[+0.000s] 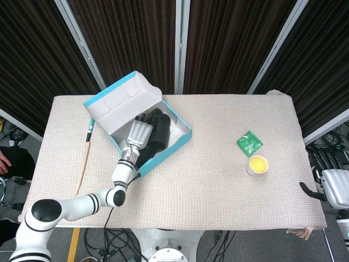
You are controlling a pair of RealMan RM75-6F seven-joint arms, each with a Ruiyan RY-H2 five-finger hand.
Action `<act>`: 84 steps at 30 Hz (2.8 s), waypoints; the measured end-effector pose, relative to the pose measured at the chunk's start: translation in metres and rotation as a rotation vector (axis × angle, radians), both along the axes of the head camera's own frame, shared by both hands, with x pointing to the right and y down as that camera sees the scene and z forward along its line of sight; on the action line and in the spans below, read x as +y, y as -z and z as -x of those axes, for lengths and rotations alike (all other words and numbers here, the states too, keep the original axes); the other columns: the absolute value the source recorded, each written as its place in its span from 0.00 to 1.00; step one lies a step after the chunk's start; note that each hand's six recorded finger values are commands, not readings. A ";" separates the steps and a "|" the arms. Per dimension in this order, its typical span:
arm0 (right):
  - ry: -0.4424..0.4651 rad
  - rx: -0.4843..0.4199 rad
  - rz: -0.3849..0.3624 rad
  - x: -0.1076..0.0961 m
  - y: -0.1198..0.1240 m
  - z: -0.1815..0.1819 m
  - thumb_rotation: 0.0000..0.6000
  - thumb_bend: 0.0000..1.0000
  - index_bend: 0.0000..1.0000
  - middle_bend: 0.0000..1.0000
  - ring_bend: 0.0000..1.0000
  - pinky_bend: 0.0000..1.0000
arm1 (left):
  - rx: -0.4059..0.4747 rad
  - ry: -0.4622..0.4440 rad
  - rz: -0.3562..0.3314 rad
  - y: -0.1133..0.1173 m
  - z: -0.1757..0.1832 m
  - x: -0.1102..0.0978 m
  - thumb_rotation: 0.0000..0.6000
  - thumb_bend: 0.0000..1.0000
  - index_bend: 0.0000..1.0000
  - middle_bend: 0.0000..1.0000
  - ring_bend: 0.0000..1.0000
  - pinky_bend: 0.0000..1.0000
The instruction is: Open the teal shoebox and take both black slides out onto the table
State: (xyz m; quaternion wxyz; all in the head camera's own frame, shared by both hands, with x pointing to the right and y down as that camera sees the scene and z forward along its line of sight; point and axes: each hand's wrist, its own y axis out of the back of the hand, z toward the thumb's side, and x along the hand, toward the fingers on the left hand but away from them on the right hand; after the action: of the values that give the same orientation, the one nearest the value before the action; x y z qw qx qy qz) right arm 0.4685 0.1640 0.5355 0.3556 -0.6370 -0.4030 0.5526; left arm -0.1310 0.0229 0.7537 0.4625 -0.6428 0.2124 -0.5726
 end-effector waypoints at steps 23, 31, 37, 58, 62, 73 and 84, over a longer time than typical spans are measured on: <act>-0.002 0.004 0.010 0.000 -0.002 -0.001 1.00 0.17 0.05 0.05 0.00 0.00 | 0.239 0.071 -0.058 0.011 0.003 -0.006 1.00 0.41 0.22 0.41 0.21 0.24; 0.002 0.002 0.007 0.000 -0.002 0.001 1.00 0.17 0.05 0.05 0.00 0.00 | 0.345 0.122 -0.073 0.023 0.008 -0.011 1.00 0.42 0.22 0.42 0.21 0.24; 0.006 0.001 0.005 -0.001 -0.001 0.002 1.00 0.17 0.05 0.05 0.00 0.00 | 0.431 0.142 -0.152 0.045 0.014 -0.022 1.00 0.42 0.22 0.42 0.21 0.24; 0.011 -0.007 -0.005 0.001 0.000 0.005 1.00 0.17 0.05 0.05 0.00 0.00 | 0.769 0.074 -0.089 0.121 0.002 0.009 1.00 0.42 0.22 0.42 0.21 0.23; 0.013 -0.009 -0.005 0.002 0.000 0.005 1.00 0.17 0.05 0.05 0.00 0.00 | 0.768 -0.008 0.002 0.126 -0.013 0.039 1.00 0.42 0.22 0.42 0.21 0.23; 0.009 -0.009 -0.009 0.004 0.002 0.003 1.00 0.17 0.05 0.05 0.00 0.00 | 0.723 -0.169 0.269 0.110 -0.053 0.110 1.00 0.42 0.21 0.42 0.21 0.23; 0.011 -0.010 -0.012 0.003 0.002 0.003 1.00 0.17 0.05 0.05 0.00 0.00 | 0.617 -0.160 0.345 0.090 -0.056 0.113 0.35 0.12 0.05 0.07 0.01 0.13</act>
State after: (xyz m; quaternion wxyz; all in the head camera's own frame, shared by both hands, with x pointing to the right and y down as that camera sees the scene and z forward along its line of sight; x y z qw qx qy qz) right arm 0.4652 0.1670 0.5330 0.3602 -0.6399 -0.4046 0.5451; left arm -0.0750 0.1355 0.6634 0.3049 -0.8684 0.1913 -0.3411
